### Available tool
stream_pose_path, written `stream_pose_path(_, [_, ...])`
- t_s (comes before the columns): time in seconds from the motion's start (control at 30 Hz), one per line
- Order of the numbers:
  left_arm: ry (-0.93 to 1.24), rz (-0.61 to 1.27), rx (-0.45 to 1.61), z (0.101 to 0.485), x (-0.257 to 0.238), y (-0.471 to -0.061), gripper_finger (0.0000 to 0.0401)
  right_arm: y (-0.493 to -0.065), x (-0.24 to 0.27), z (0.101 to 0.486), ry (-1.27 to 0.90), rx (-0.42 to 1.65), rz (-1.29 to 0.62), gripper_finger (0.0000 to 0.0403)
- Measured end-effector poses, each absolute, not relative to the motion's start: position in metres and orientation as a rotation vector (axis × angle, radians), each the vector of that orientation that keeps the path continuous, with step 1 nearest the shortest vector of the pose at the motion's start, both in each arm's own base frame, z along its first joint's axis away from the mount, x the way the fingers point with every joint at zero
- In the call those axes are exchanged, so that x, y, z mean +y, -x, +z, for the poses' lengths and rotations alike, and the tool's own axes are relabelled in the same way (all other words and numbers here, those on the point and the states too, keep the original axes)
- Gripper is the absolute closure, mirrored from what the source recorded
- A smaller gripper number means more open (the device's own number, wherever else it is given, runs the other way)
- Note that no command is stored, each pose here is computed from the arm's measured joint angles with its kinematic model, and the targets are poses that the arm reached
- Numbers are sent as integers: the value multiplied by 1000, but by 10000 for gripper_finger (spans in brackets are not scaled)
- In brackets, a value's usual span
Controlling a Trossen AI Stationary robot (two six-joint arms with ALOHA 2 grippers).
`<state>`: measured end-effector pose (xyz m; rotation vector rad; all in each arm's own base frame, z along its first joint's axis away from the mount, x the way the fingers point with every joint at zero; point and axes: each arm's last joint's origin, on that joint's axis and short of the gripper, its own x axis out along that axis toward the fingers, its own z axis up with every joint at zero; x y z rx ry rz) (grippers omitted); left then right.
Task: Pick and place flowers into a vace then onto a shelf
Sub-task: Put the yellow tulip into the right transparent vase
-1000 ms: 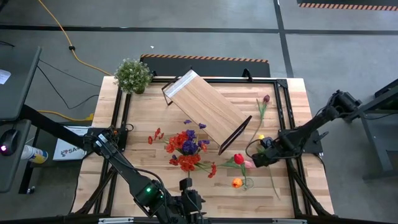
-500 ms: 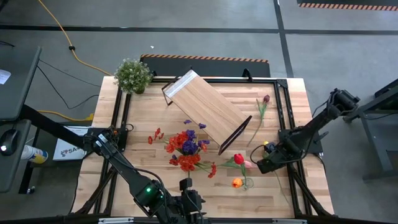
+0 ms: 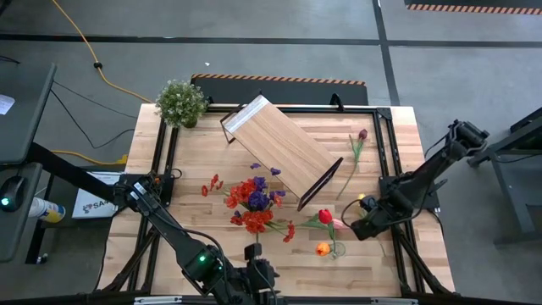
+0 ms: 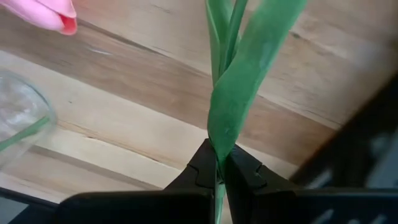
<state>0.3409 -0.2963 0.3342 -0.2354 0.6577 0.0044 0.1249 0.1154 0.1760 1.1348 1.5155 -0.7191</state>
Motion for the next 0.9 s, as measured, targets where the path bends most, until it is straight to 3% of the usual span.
stream_pose_path(0.47, [237, 1, 660, 334, -297, -341, 190, -123, 115, 254, -953, 1426, -805, 399])
stream_pose_path(0.9, [238, 1, 659, 334, -297, -341, 190, -120, 103, 337, -849, 1203, -726, 398])
